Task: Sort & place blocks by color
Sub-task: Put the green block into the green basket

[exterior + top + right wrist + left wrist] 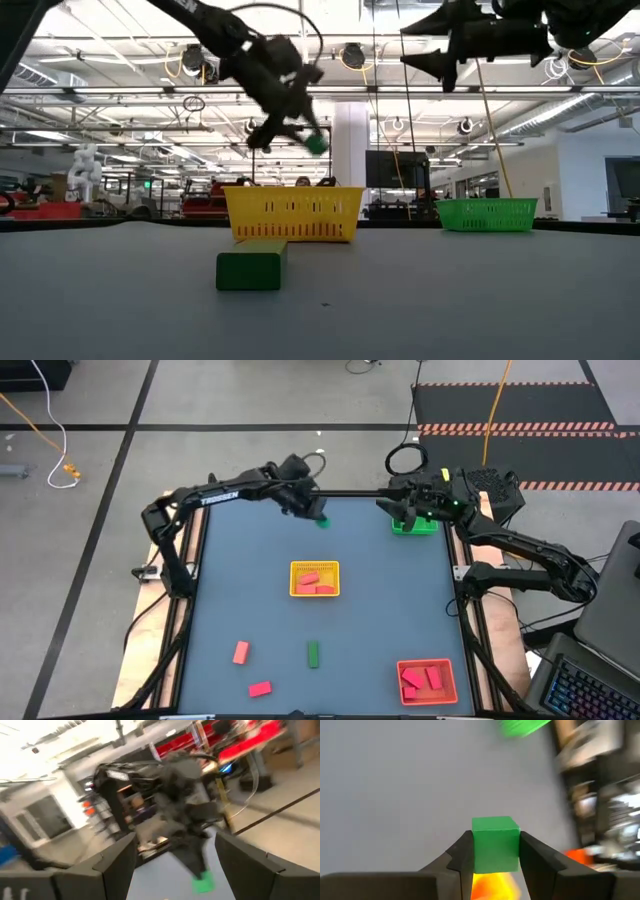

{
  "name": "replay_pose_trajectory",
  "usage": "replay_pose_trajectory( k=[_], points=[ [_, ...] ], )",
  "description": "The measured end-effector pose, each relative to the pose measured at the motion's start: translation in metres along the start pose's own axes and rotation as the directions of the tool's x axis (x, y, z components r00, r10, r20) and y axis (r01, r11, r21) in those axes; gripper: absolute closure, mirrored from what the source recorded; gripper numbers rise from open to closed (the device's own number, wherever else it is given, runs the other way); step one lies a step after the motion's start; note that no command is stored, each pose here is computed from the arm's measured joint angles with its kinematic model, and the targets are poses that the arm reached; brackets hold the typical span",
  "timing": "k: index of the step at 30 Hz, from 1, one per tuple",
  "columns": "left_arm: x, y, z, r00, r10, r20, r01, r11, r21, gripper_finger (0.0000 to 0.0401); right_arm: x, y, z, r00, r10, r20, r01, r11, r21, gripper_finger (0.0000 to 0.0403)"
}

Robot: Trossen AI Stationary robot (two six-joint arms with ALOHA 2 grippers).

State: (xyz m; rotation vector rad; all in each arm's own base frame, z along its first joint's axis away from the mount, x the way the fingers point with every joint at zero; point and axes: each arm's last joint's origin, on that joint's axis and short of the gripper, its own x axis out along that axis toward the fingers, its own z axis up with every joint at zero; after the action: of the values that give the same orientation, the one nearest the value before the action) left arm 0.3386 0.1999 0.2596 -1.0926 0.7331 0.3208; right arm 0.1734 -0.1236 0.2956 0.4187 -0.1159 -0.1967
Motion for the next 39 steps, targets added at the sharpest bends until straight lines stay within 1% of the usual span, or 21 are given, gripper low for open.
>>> replay_pose_trajectory(
  k=[2,4,6,8,10,11,13,17,19,24,29,31,35,39],
  points=[
    [-0.009,-0.012,0.006,0.993,-0.092,0.067,0.094,0.995,-0.021,0.0265,0.000,-0.001,0.000,1.000,-0.019,0.008,0.020,0.999,-0.039,0.0142],
    [-0.017,-0.024,0.011,0.976,-0.180,0.125,0.187,0.982,-0.041,0.0262,0.001,-0.001,-0.001,1.000,-0.021,0.006,0.022,0.997,-0.075,0.0142],
    [-0.021,-0.036,0.015,0.947,-0.274,0.169,0.285,0.958,-0.044,0.0266,0.003,-0.001,-0.002,1.000,-0.017,-0.002,0.017,0.993,-0.118,0.0142],
    [-0.023,-0.047,0.018,0.912,-0.350,0.213,0.367,0.929,-0.047,0.0274,0.005,-0.001,-0.005,1.000,-0.014,-0.016,0.011,0.980,-0.197,0.0142],
    [-0.023,-0.057,0.019,0.881,-0.408,0.240,0.433,0.899,-0.060,0.0276,0.007,-0.002,-0.006,1.000,-0.009,-0.019,0.003,0.963,-0.270,0.0142],
    [-0.023,-0.061,0.018,0.871,-0.422,0.252,0.451,0.890,-0.065,0.0276,0.009,-0.002,-0.006,1.000,-0.002,-0.013,-0.002,0.957,-0.290,0.0142],
    [-0.019,-0.066,0.015,0.868,-0.421,0.262,0.455,0.887,-0.081,0.0276,0.012,-0.003,-0.007,1.000,0.007,0.000,-0.006,0.953,-0.303,0.0142],
    [-0.011,-0.071,0.007,0.879,-0.406,0.250,0.442,0.890,-0.113,0.0264,0.016,-0.004,-0.004,0.998,0.037,0.045,-0.020,0.944,-0.329,0.0142],
    [-0.010,-0.076,0.004,0.876,-0.407,0.259,0.446,0.888,-0.114,0.0263,0.019,-0.005,-0.006,0.998,0.040,0.039,-0.025,0.945,-0.326,0.0142],
    [-0.007,-0.081,-0.001,0.878,-0.402,0.262,0.446,0.884,-0.138,0.0274,0.026,0.000,-0.014,0.990,0.140,-0.014,-0.138,0.943,-0.302,0.0142],
    [-0.005,-0.083,-0.003,0.877,-0.390,0.279,0.443,0.883,-0.158,0.0267,0.032,0.011,-0.019,0.981,0.193,-0.024,-0.191,0.931,-0.312,0.0142],
    [-0.005,-0.084,-0.003,0.876,-0.392,0.281,0.447,0.879,-0.165,0.0263,0.033,0.013,-0.020,0.980,0.199,-0.026,-0.197,0.925,-0.324,0.0142],
    [-0.004,-0.086,-0.005,0.872,-0.402,0.279,0.456,0.874,-0.167,0.0269,0.036,0.011,-0.025,0.988,0.155,-0.027,-0.155,0.929,-0.335,0.0142],
    [-0.002,-0.088,-0.008,0.876,-0.396,0.275,0.450,0.876,-0.174,0.0273,0.041,0.007,-0.029,0.988,0.147,-0.041,-0.152,0.929,-0.338,0.0142]
  ],
)
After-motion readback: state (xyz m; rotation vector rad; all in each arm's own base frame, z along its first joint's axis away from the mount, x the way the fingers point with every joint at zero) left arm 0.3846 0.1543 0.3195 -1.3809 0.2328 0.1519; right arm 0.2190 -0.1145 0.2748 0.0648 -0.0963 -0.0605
